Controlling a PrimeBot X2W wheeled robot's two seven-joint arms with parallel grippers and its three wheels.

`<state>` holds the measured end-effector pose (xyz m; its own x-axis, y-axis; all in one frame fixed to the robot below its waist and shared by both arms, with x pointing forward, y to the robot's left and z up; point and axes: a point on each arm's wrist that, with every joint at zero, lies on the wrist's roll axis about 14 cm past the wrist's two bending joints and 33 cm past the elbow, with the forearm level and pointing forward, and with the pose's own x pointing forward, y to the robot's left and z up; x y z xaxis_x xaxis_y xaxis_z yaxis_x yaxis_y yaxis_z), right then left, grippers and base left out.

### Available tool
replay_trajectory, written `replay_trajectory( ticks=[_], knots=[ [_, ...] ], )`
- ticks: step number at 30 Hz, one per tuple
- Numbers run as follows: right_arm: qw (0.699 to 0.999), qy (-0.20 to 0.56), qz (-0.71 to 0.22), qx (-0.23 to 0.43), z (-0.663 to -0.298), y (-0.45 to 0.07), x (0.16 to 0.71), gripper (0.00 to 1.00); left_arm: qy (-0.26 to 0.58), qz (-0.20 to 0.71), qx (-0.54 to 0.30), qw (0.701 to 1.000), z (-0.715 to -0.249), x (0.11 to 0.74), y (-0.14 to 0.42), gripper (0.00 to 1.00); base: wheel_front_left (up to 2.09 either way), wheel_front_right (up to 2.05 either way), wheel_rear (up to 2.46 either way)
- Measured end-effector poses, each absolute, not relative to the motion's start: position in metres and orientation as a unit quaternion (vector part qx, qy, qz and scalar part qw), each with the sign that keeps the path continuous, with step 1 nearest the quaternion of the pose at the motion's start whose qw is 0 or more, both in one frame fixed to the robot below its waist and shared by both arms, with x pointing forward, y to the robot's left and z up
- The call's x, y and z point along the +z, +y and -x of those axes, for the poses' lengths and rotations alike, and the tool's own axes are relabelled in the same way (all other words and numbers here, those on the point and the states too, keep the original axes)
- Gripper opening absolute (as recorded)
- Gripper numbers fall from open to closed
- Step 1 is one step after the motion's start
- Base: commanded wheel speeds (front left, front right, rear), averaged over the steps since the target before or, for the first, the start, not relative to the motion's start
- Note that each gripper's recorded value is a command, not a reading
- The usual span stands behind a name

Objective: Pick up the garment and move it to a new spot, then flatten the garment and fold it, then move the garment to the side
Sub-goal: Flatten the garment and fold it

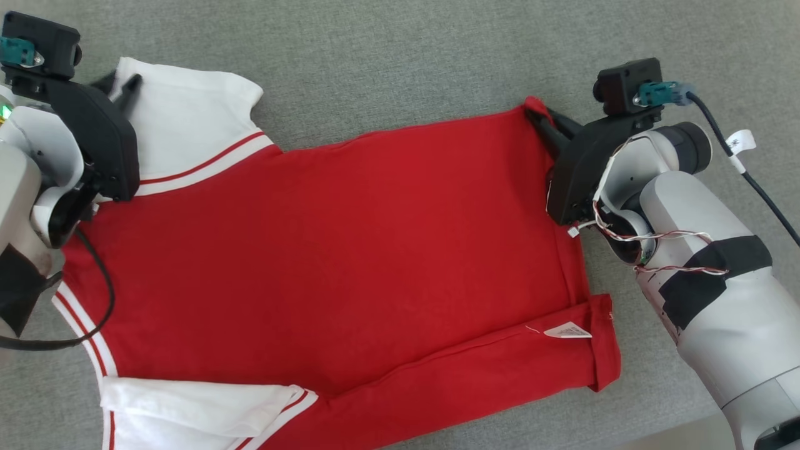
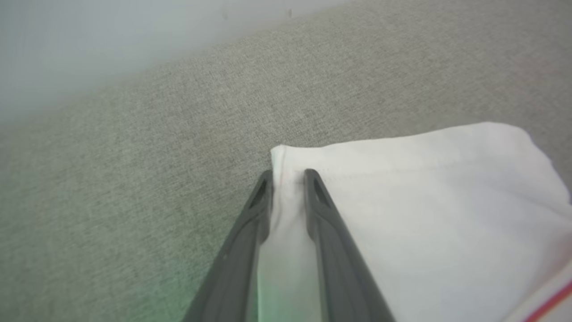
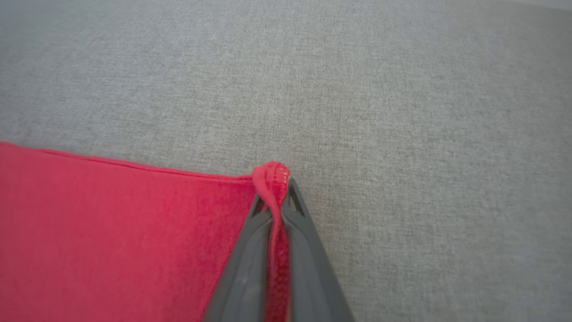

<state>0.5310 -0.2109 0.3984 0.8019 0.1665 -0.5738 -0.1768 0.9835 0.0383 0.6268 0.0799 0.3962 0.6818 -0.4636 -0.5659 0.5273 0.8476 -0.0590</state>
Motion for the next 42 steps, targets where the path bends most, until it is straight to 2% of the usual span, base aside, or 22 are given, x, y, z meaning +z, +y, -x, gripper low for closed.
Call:
replay_trajectory(
  ticks=[8,16,25,37,42],
  knots=[
    [0.965,0.248,0.004,0.084,-0.539,-0.215,0.418,0.0,0.224,-0.019,-0.268,0.937,-0.628,0.434,0.082,0.0,0.0,0.0,0.0],
    [0.974,0.212,-0.007,0.082,-0.522,-0.216,0.425,0.0,0.128,0.022,-0.283,0.95,-0.603,0.487,0.083,0.0,0.0,0.0,0.0],
    [0.981,0.164,-0.017,0.098,-0.499,-0.206,0.432,0.0,0.076,0.075,-0.275,0.955,-0.538,0.501,0.101,0.0,0.0,0.0,0.0],
    [0.984,0.128,-0.043,0.112,-0.463,-0.196,0.433,0.0,0.067,0.145,-0.226,0.961,-0.437,0.492,0.112,0.0,0.0,0.0,0.0],
    [0.986,0.113,-0.057,0.109,-0.448,-0.197,0.437,0.0,0.077,0.171,-0.199,0.962,-0.408,0.48,0.116,0.0,0.0,0.0,0.0]
  ],
)
